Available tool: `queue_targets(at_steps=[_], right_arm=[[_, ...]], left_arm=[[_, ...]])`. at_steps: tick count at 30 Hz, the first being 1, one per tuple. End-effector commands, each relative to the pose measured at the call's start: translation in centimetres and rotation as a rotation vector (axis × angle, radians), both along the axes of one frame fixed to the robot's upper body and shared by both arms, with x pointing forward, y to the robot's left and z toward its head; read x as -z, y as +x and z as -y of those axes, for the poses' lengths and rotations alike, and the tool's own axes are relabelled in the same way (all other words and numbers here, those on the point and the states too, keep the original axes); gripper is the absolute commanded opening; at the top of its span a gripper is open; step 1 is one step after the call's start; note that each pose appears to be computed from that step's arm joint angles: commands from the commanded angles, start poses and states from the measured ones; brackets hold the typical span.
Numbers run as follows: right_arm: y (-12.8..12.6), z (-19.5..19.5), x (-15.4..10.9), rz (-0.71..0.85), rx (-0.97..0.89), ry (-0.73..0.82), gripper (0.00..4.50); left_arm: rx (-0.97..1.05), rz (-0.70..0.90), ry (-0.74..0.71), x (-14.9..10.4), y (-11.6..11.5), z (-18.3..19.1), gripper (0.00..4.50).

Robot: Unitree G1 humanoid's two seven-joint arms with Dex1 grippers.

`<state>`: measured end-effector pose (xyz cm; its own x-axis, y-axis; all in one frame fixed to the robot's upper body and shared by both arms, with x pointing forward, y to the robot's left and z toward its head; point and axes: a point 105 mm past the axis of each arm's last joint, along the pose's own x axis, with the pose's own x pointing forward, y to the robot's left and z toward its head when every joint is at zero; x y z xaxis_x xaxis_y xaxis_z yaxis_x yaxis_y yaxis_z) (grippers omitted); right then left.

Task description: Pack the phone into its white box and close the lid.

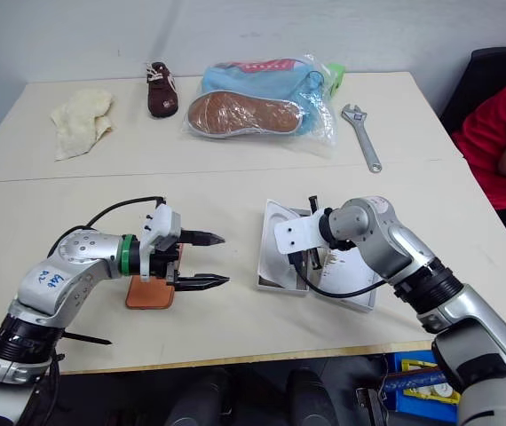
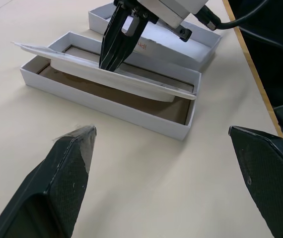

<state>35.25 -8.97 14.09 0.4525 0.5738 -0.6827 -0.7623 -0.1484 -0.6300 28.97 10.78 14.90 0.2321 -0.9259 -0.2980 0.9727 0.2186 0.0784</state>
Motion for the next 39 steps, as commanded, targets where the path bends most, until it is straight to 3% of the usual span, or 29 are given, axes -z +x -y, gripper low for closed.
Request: queue_targets(at_steps=[1, 5, 8, 13, 21, 26, 29, 39], right_arm=[[-0.5, -0.8, -2.6, 0.009, -0.008, 0.100, 0.07], [-1.1, -0.4, -4.4, -0.041, 0.033, 0.237, 0.07], [-2.0, 0.4, -5.5, -0.102, 0.075, 0.348, 0.00], [-2.5, 0.9, -4.4, -0.138, 0.115, 0.359, 0.00], [-0.8, -1.6, -1.7, -0.060, 0.108, 0.248, 0.00], [0.6, -0.6, 0.1, 0.045, 0.076, 0.035, 0.00], [0.7, 0.9, -0.1, 0.081, 0.039, -0.096, 0.00], [0.7, 2.8, -1.0, 0.089, 0.019, -0.217, 0.00]], left_arm=[[-0.002, 0.030, -0.025, -1.0, 0.7, 0.6, 4.50], [-0.012, 0.013, -0.018, -0.6, 1.8, 1.4, 4.50], [-0.018, 0.033, -0.006, -0.4, 2.6, 1.6, 3.93], [0.013, 0.036, -0.015, -0.4, 2.9, 1.9, 2.41], [0.041, 0.055, -0.015, -0.9, 3.2, 2.3, 0.02], [0.037, 0.055, -0.014, -1.3, 3.1, 2.3, 0.02], [0.030, 0.046, -0.013, -1.2, 2.8, 2.0, 0.02], [0.018, 0.036, -0.014, -0.9, 2.7, 2.1, 0.02]])
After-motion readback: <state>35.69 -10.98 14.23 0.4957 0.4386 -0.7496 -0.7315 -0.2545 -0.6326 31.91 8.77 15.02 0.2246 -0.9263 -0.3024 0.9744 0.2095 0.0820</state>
